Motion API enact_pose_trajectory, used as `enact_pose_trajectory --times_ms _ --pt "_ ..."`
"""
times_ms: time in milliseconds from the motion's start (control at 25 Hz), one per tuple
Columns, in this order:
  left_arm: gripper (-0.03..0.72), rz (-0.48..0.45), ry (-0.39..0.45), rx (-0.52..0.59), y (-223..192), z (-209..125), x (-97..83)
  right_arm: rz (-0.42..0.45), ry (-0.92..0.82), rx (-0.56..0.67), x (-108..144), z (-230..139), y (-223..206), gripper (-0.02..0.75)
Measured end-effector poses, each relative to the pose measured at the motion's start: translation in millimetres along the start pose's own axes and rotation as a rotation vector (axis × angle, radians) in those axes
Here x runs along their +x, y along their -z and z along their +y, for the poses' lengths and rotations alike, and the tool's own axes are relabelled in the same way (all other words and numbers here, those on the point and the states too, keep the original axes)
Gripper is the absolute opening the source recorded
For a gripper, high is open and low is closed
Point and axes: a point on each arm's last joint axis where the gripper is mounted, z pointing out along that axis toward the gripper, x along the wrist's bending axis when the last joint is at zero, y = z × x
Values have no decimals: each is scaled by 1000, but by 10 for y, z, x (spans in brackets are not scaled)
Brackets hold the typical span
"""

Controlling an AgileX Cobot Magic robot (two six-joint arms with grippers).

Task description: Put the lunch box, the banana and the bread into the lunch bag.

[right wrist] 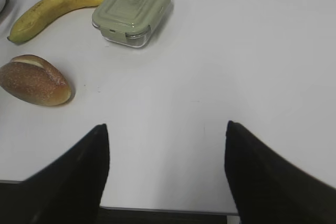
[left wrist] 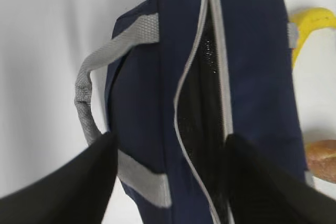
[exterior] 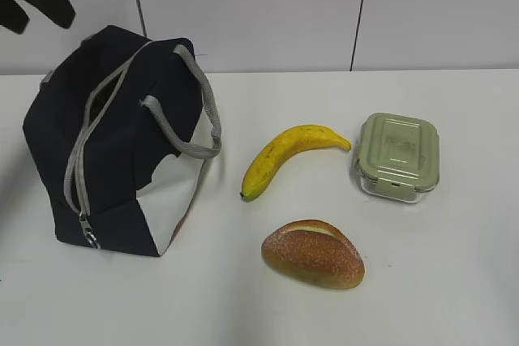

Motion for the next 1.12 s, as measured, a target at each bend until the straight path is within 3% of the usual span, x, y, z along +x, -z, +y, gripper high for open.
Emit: enact_pose_trajectory --times_ms 320,560,720,1120 --pt "263 12 15 130 -616 93 120 0 0 -2 0 2 0 510" --pt "144 12 18 163 -771 101 147 0 0 -2 0 2 0 509" --pt "4 12 19 165 -794 104 151 0 0 -2 0 2 0 509" --pt "-3 -12 30 163 -794 106 129 0 0 -2 0 2 0 509"
